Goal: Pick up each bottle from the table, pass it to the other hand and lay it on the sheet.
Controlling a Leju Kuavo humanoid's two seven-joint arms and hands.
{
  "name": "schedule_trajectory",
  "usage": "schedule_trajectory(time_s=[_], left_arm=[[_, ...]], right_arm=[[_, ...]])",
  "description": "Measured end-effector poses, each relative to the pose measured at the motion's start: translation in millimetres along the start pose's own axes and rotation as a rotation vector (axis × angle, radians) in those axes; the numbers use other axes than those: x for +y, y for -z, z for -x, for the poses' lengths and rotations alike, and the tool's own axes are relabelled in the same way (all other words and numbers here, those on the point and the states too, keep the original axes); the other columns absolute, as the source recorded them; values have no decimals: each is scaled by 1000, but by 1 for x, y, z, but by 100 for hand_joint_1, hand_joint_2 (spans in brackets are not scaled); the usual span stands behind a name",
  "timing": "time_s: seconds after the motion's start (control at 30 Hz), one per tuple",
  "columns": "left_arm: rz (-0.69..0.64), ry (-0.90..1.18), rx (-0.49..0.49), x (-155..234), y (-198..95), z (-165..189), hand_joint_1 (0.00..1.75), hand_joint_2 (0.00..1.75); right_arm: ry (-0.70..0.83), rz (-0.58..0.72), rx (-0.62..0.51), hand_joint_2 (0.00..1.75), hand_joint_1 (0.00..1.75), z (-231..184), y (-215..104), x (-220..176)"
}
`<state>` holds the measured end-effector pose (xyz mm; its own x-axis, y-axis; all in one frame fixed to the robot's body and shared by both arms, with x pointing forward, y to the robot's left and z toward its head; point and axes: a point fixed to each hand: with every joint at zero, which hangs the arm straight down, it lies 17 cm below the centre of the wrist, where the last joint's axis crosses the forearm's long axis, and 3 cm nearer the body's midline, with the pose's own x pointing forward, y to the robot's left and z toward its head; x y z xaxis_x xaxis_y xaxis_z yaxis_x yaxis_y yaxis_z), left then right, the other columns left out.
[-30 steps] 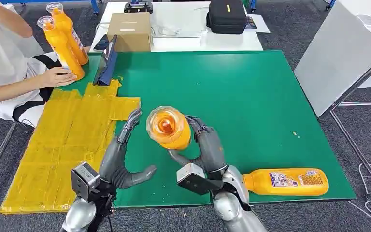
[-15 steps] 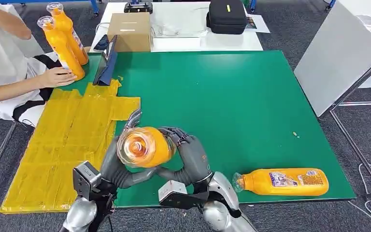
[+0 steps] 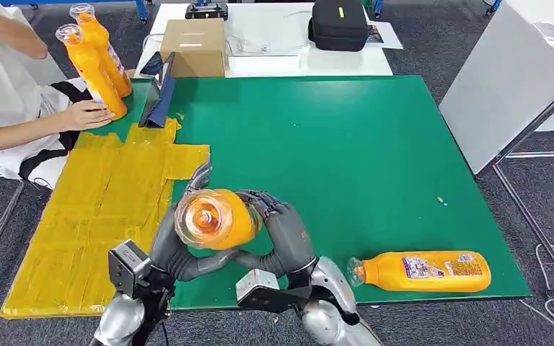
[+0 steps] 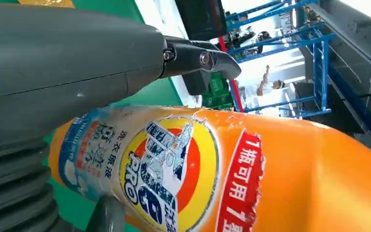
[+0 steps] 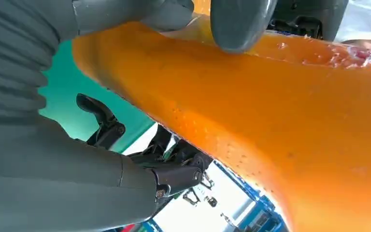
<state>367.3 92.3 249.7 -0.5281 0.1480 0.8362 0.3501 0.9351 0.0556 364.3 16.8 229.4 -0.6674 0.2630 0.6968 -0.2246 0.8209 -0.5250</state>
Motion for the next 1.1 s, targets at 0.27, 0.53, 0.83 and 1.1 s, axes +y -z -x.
schedule_trajectory(time_s=[0.27,0.53,0.83,1.1], left_arm=[[-26,-43,-26,4,2,-6,175,175],[-61,-115,-128,9,2,-31,175,175],[-60,-127,-132,7,3,-33,175,175],[-58,-130,-132,6,3,-33,175,175]], right_arm=[[-6,-65,-9,175,175,-1,2,20],[-8,-82,-8,175,175,1,7,24],[3,-102,3,175,175,4,6,30],[5,-104,6,175,175,6,5,31]])
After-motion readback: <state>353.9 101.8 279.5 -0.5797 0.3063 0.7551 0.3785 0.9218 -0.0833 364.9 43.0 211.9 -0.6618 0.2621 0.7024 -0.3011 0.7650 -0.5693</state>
